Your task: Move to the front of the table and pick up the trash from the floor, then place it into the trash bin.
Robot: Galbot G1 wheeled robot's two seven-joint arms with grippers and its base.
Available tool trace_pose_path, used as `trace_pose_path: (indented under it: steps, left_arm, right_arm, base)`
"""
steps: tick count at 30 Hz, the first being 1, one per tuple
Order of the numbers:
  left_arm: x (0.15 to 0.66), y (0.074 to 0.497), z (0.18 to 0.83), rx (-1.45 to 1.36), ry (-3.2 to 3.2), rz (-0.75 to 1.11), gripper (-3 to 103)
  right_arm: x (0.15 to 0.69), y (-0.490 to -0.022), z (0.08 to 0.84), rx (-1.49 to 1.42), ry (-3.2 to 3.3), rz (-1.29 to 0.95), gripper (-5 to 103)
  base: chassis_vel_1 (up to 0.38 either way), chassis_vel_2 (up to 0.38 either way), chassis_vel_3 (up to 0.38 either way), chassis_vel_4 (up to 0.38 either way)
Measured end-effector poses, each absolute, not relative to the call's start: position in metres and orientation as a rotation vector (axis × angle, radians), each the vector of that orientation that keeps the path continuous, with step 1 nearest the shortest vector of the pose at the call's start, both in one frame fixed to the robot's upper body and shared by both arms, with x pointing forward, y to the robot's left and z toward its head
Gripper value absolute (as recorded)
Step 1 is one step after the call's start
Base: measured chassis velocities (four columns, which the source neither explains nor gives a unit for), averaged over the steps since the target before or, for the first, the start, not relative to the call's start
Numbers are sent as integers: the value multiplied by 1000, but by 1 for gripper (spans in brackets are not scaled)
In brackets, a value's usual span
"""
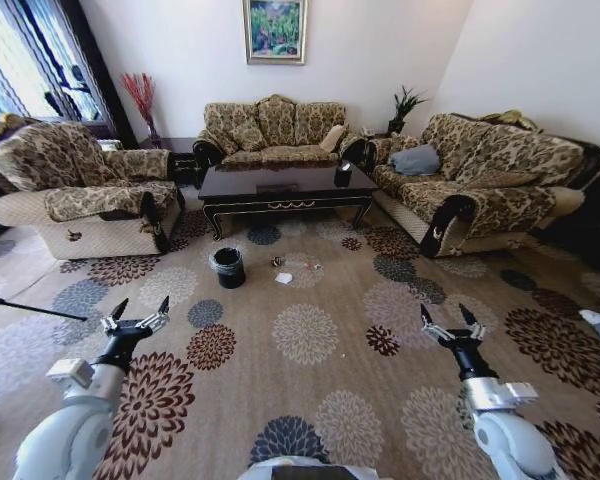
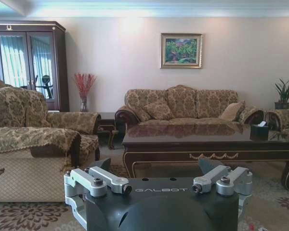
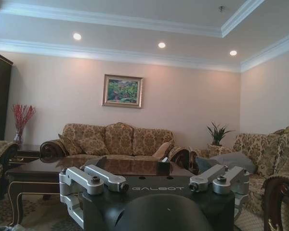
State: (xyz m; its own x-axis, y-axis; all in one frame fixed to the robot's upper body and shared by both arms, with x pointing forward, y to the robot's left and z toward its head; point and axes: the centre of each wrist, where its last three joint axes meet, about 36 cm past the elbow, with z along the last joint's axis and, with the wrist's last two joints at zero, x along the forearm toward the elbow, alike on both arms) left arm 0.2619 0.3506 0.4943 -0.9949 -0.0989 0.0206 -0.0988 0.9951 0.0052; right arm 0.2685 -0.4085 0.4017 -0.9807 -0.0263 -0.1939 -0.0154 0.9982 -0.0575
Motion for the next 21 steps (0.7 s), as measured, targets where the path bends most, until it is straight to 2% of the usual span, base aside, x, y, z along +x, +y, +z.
trace_pose_path:
  steps: [7,21]
  left_arm:
    - [260,350,502,149,-3147,-21,100]
    - [261,348,502,125,-3159,-19,100]
  right_arm:
    - [267,-401,421,-91,2904,-116,100]
    - [262,-398,414,-69,2916,-113,100]
  base:
    - [0,0,0,0]
    - [0,0,0,0]
